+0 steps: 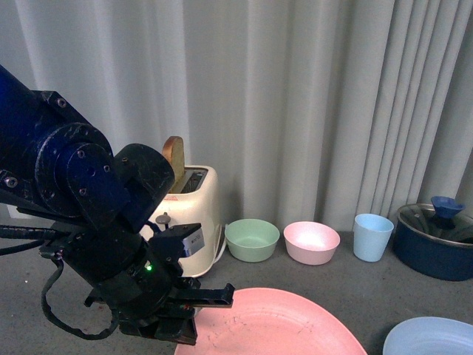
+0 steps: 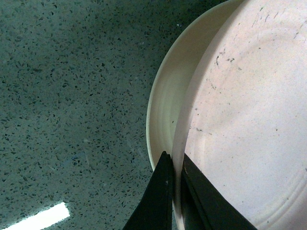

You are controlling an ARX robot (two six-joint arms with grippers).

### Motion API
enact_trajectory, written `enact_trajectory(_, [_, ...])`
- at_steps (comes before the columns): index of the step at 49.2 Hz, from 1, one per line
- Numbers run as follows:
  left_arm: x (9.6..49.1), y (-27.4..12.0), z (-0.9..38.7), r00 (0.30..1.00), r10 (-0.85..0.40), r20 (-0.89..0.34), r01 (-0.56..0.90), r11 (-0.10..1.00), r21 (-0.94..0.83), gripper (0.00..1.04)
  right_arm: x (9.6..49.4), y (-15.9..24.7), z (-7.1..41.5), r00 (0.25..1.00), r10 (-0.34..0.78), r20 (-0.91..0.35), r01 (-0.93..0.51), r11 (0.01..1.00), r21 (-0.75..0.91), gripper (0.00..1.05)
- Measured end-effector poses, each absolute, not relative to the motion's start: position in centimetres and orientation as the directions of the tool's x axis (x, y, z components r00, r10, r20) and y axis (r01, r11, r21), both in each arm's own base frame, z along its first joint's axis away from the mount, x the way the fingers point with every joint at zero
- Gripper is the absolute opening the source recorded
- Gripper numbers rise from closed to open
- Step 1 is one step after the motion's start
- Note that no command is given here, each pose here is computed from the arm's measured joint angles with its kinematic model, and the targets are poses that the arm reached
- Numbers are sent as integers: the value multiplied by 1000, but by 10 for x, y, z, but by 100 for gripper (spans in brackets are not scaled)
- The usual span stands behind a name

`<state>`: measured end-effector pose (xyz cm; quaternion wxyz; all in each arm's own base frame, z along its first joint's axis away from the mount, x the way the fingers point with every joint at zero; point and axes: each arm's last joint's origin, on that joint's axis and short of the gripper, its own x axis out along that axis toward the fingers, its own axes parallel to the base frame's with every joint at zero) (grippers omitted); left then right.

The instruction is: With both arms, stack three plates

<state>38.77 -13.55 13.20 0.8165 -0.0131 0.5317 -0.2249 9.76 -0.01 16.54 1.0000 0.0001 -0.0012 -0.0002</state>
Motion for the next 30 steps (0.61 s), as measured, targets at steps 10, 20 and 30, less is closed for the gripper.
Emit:
enact_trajectory(10, [387,-136,130,345,-362,-866,347,907,-241,3,98,0,165,1000,0,2,0,1000,0,97])
enact_trajectory(20, [386,-135,125,340,-361,-869,338,909,-245,3,98,0,165,1000,0,2,0,1000,0,97])
enact_trajectory(30, [384,-135,120,332,-359,-872,333,910,-247,3,98,0,165,1000,0,2,0,1000,0,97])
